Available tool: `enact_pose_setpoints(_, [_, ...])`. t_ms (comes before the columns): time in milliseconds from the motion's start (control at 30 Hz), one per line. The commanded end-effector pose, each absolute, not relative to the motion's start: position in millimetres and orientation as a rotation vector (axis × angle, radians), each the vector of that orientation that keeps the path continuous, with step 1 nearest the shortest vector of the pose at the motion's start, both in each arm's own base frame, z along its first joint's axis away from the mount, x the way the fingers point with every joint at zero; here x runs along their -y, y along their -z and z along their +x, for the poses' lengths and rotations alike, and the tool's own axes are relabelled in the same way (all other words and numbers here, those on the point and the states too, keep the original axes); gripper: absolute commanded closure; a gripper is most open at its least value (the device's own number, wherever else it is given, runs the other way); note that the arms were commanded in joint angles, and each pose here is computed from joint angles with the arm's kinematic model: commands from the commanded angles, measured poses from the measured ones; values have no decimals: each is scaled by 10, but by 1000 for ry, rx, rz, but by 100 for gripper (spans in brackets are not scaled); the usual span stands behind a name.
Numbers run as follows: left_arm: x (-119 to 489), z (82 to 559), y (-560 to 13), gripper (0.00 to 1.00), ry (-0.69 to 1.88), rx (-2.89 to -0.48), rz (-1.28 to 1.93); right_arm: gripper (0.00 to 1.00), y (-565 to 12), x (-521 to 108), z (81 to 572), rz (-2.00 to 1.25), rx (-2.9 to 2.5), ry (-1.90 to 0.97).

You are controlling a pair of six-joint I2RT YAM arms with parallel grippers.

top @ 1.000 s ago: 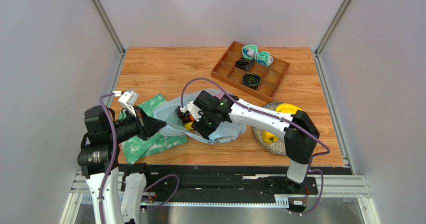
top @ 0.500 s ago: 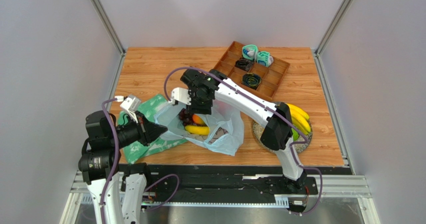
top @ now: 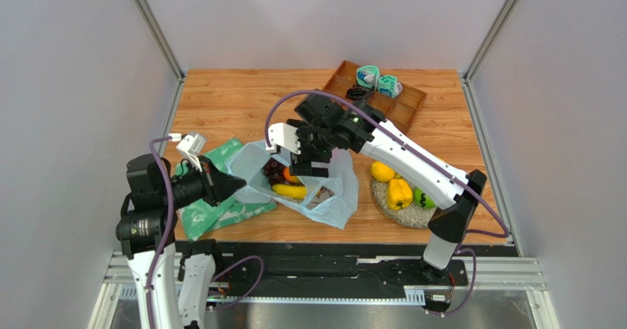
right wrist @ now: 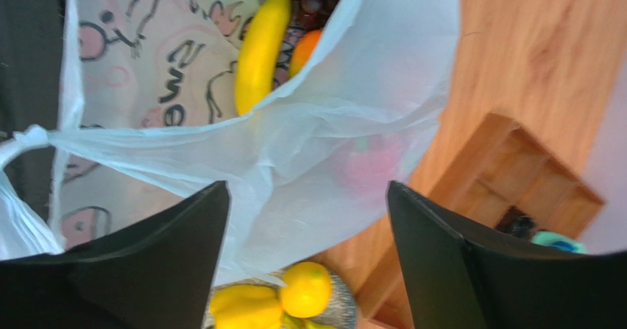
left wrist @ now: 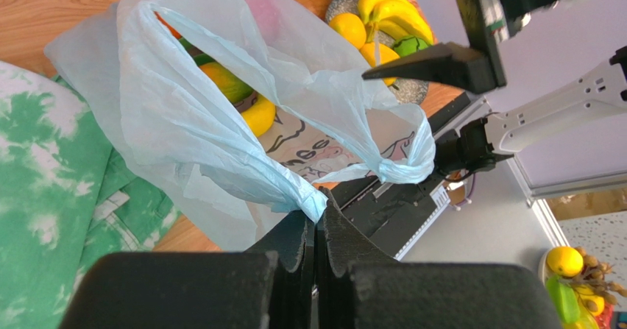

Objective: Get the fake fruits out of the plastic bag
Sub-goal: Adjust the plastic bag at the center of the board.

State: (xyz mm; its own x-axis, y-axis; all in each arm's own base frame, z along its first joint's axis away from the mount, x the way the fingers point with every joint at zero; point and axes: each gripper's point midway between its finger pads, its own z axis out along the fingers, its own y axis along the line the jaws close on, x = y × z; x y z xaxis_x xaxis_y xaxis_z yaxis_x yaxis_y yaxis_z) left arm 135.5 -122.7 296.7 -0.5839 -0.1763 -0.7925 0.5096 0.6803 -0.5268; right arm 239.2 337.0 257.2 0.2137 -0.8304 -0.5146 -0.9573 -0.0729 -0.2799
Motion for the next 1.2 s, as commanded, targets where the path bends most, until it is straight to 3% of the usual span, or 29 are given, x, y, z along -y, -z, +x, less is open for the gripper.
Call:
enact_pose_setpoints(0, [1232,1451,-3125,100,972,-1944,268,5,-2087,-3309,2183,-1987,-1899,-371])
enact_pose_setpoints(100, [1220,1473,-3148,100,960,-1940,268,0,-1892,-3222,2093,-1976,-2036,-372])
enact_pose_setpoints(300, [1211,1486,-3155,100,954,-1935,264,0,-1483,-3066,2266,-1969,-2153,-177])
enact_pose_setpoints(400, [1208,1486,-3156,100,950,-1935,266,16,-1487,-2986,2380,-1934,-2176,-79])
enact_pose_setpoints(433, [1210,1488,-3150,100,952,-1935,266,36,-1489,-2919,2529,-1896,-2161,26])
enact_pose_setpoints(500, [1195,1518,-3154,100,944,-1936,258,58,-1563,-2822,2727,-1837,-2149,79])
enact_pose_setpoints(533, [1192,1529,-3164,100,939,-1932,261,88,-1650,-2797,2862,-1783,-2139,116])
enact_pose_setpoints(567, [1177,1550,-3209,100,916,-1916,272,100,-1717,-2705,3010,-1711,-2165,139])
enact_pose_setpoints(767, [1159,1643,-3802,100,825,-1758,373,100,-2750,-2751,3377,-1466,-2037,-49])
enact_pose_setpoints(967, [1271,1608,-4275,100,894,-1669,479,100,-3675,-2760,3070,-1367,-1791,-219])
enact_pose_setpoints(1067, [1332,1514,-4204,100,963,-1695,508,100,-3502,-2579,2757,-1429,-1824,-256])
enact_pose_setpoints(1167, [1387,1318,-4049,100,1010,-1737,533,100,-2909,-2372,2382,-1585,-1959,-313])
